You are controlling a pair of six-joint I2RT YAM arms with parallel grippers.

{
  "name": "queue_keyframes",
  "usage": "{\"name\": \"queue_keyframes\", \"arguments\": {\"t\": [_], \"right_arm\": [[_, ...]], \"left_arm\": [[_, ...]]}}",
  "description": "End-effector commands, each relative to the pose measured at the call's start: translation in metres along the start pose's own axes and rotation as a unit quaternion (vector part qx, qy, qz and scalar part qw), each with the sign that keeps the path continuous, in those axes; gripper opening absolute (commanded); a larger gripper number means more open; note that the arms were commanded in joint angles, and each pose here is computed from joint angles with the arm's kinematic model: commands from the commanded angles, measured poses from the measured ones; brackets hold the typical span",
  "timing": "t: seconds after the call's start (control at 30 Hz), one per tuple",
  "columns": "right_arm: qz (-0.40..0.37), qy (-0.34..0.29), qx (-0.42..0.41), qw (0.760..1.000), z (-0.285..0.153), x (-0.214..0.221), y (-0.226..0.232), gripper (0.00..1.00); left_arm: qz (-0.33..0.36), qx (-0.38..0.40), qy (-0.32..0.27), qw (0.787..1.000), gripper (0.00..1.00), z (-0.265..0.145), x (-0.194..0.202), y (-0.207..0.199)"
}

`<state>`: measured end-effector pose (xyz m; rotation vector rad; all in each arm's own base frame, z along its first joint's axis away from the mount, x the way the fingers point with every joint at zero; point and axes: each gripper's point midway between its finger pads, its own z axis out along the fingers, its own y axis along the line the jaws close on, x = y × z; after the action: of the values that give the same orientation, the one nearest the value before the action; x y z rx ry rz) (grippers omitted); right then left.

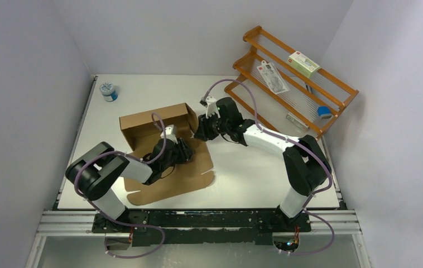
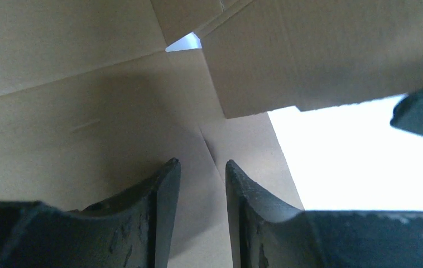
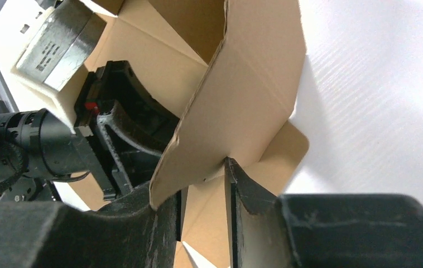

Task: Fold the paper box

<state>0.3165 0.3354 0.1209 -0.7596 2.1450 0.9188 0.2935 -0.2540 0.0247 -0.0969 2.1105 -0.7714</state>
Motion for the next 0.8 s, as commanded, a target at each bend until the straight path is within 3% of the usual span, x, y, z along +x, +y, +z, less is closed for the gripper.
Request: {"name": "queue_keyframes", "arguments": {"t": [0.0,0.27,0.43,0.63,0.77], "right_arm": [[-0.04,-0.053,0.003,0.998,-0.001,-0.026,-0.005,0.31],[-0.033,-0.041,0.036,0.998,0.005,-0.019,-0.019,0.16],[-0.03,-0.033,0.041,0.998,0.007,-0.015,-0.022,0.12],[-0.03,-0.028,0.05,0.998,0.007,-0.01,-0.026,0.11],[-0.028,-0.024,0.05,0.998,0.008,-0.005,-0.027,0.11]], "left_arm": [[0.027,-0.036,0.019,0.999,0.43,-0.015,0.009,0.018],[0.037,0.024,0.007,0.999,0.53,-0.048,-0.022,-0.023],[0.06,0.049,-0.021,0.997,0.58,-0.077,-0.064,-0.056],[0.094,-0.001,-0.119,0.988,0.59,-0.104,-0.143,-0.071],[0.119,-0.075,-0.159,0.977,0.65,-0.105,-0.193,-0.057]]}}
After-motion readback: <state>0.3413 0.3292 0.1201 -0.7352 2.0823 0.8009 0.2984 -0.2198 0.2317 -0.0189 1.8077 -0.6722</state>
